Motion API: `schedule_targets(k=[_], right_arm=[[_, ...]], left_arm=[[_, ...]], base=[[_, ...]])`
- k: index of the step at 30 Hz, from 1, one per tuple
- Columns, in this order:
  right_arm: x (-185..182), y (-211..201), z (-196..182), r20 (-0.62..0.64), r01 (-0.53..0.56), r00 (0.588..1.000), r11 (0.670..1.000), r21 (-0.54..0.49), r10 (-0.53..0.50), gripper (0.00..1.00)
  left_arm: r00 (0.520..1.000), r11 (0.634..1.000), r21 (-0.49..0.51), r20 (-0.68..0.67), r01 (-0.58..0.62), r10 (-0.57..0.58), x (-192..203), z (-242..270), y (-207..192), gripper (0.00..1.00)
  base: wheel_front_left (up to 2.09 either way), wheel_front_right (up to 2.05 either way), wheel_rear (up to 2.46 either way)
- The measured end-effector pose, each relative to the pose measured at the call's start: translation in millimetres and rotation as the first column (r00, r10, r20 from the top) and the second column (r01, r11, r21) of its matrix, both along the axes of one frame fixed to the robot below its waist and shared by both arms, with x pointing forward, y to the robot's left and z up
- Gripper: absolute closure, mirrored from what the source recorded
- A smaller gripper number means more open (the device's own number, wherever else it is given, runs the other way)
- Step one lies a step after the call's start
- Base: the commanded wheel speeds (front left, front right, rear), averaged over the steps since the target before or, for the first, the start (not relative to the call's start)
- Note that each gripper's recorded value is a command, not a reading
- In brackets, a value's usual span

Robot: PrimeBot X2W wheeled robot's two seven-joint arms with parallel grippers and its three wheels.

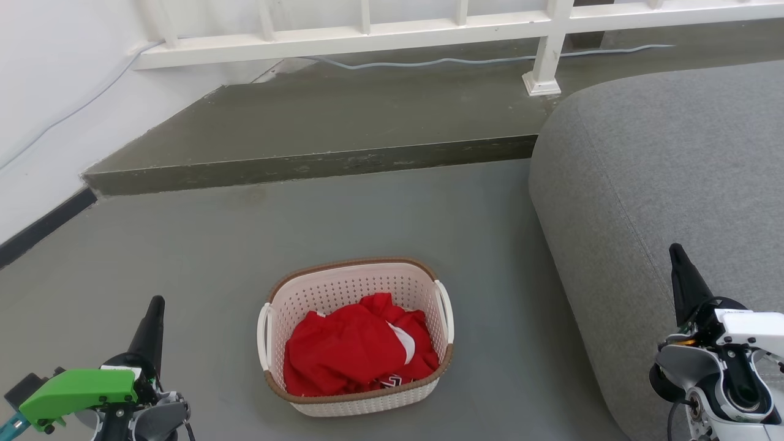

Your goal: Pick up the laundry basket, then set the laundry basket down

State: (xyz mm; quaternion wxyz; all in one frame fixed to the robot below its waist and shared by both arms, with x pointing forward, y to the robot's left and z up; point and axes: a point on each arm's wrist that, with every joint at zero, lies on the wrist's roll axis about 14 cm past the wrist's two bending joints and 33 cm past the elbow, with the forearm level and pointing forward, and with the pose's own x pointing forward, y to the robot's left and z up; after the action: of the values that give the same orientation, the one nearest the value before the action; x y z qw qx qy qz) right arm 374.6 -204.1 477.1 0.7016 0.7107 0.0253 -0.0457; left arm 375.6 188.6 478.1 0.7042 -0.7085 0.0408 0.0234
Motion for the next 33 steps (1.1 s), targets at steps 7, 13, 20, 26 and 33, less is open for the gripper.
schedule_targets(k=[7,13,20,26,33], right_arm=[[0.0,-0.2,-0.1,0.000,0.000,1.000,1.000,0.000,0.000,1.00],[0.0,-0.2,-0.2,-0.001,0.000,1.000,1.000,0.000,0.000,1.00],[-0.1,-0.4,-0.3,0.000,0.001,1.000,1.000,0.001,-0.001,1.00],[-0.1,-0.6,-0.5,-0.001,0.001,1.000,1.000,0.001,-0.001,1.00],[-0.2,-0.7,-0.8,-0.002,0.002,1.000,1.000,0.001,-0.002,1.00]], left_arm=[[1.000,1.000,0.000,0.000,0.000,0.000,0.0,0.0,0.0,1.00],[1.000,1.000,0.000,0.000,0.000,0.000,0.0,0.0,0.0,1.00],[1.000,1.000,0.000,0.000,0.000,0.000,0.0,0.1,0.0,1.00],[1.000,1.000,0.000,0.000,0.000,0.000,0.0,0.1,-0.1,1.00],[1.000,1.000,0.000,0.000,0.000,0.000,0.0,0.1,-0.1,1.00]], base=[[0.00,0.00,0.00],[0.00,0.00,0.00],[0.00,0.00,0.00],[0.00,0.00,0.00],[0.00,0.00,0.00]])
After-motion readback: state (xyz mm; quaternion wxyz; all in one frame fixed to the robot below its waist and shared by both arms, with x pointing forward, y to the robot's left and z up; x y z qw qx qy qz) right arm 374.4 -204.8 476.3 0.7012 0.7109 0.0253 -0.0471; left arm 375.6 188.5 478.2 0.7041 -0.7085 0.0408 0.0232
